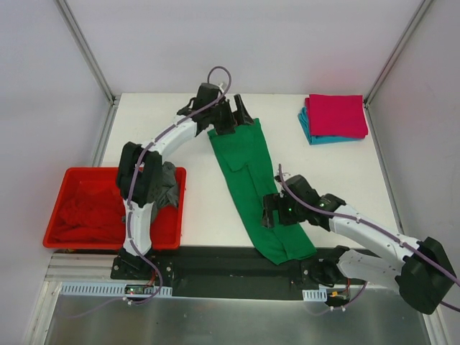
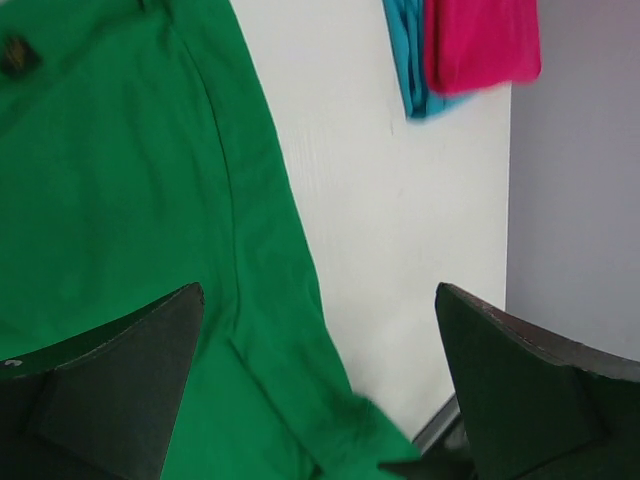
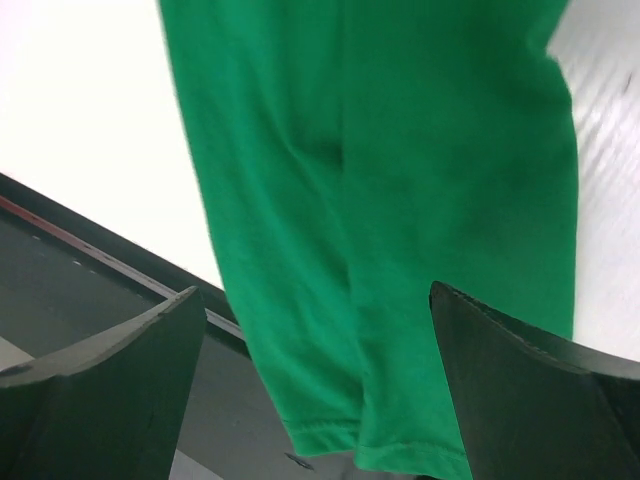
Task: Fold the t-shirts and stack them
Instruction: Rotate the tshirt 90 degrees
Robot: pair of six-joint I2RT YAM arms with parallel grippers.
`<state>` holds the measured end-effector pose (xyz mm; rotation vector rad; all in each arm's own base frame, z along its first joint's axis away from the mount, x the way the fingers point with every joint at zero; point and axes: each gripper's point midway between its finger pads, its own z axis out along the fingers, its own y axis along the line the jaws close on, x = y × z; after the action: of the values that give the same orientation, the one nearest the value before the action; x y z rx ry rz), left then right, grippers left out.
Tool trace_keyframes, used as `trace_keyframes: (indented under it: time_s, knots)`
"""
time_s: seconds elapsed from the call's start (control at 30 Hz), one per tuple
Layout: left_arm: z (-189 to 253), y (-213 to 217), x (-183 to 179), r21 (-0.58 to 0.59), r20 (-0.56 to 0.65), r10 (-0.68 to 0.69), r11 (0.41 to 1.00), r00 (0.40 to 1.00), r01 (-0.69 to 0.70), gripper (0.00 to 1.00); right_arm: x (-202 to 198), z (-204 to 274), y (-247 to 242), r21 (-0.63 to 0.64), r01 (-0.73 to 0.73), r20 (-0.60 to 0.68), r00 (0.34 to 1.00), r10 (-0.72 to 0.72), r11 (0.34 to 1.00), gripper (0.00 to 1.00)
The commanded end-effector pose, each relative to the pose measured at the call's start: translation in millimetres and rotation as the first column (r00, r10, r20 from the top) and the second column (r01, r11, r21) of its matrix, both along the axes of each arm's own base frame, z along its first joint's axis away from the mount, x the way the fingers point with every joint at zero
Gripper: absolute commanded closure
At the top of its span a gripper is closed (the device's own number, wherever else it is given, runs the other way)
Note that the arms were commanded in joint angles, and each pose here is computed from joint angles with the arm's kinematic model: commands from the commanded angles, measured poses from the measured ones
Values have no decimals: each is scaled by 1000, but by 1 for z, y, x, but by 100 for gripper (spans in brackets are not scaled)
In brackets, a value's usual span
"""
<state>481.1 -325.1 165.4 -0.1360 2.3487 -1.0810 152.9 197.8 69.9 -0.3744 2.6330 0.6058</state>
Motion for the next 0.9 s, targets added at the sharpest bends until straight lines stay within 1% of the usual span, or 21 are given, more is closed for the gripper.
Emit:
trace_keyframes:
  time_s: [0.0, 0.1, 0.17, 0.27, 0.37, 0.43, 0.53, 0.57, 0.6, 0.73, 0.8, 0.87]
  knots:
    - [-60, -14, -85, 115, -155, -140, 981, 978, 159, 1, -19, -22, -10, 4, 52, -78, 996, -51, 999, 4]
    - [-86, -30, -104, 125, -209, -196, 966, 958, 225, 1, -21, -29, -4, 19, 42, -108, 993, -39, 999, 4]
    - [-102, -33, -102, 137, -252, -185, 965, 950, 225, 1, -16, -31, 0, 18, 42, -105, 994, -40, 999, 4]
    - [-131, -24, -92, 177, -328, -137, 963, 935, 203, 1, -9, -31, 5, 8, 43, -103, 994, -42, 999, 4]
    - [-162, -11, -75, 240, -368, -73, 956, 927, 170, 1, 1, -28, 9, -1, 35, -80, 996, -35, 999, 4]
    - [-178, -4, -56, 263, -383, -20, 956, 924, 129, 1, 7, -29, 11, -13, 25, -76, 997, -26, 1000, 4]
    - [-183, -10, -21, 177, -403, -13, 980, 915, 92, 1, 16, -32, 15, -32, -7, -87, 996, 4, 999, 4]
    - [-167, -16, -1, 132, -367, -23, 988, 930, 76, 1, 19, -34, 16, -39, -20, -92, 996, 17, 999, 4]
    - [-162, -19, 13, 112, -341, -26, 991, 940, 68, 1, 23, -35, 17, -49, -28, -93, 995, 23, 998, 4]
    - [-148, -19, 63, 61, -244, 9, 998, 970, 7, 1, 36, -29, 25, -46, -63, -71, 996, 60, 997, 4]
    - [-139, -23, 82, 2, -185, -5, 1000, 983, 5, 1, 41, -23, 28, -43, -77, -48, 996, 75, 996, 4]
    - [-124, -30, 88, -66, -140, -42, 997, 989, 33, 1, 47, -17, 27, -46, -69, -25, 997, 68, 997, 4]
